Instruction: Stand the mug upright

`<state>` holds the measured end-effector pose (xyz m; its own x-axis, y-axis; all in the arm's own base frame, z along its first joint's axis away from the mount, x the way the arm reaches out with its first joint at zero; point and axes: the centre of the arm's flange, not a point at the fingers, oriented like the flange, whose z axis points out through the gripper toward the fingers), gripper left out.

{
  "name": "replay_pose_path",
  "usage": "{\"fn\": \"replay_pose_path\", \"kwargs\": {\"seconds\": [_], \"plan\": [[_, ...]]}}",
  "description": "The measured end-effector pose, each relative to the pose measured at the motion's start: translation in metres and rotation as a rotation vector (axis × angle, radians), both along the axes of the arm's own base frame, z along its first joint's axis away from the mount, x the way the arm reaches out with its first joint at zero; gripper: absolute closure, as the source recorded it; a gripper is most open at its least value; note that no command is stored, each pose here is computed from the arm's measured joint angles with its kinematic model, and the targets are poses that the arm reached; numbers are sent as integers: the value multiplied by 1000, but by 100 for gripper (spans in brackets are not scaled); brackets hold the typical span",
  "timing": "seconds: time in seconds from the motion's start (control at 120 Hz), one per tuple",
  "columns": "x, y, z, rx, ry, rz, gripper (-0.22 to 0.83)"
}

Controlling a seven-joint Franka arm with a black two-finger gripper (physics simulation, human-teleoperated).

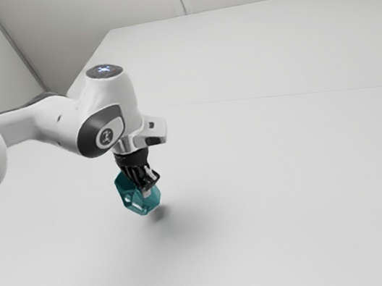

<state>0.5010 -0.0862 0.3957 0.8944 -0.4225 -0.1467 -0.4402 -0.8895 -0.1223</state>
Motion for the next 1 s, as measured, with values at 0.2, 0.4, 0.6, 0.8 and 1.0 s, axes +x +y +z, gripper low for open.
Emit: {"fn": "replay_pose_path", "kwargs": {"seconds": [0.2, 0.4, 0.6, 0.8, 1.0], "plan": [[-9, 1, -14, 11, -16, 37, 79], [-13, 6, -24, 22, -36, 79, 79], [-13, 5, -34, 24, -47, 105, 79], [-11, 4, -40, 20, -55, 129, 75], [-11, 3, -38, 11, -65, 147, 44]]}}
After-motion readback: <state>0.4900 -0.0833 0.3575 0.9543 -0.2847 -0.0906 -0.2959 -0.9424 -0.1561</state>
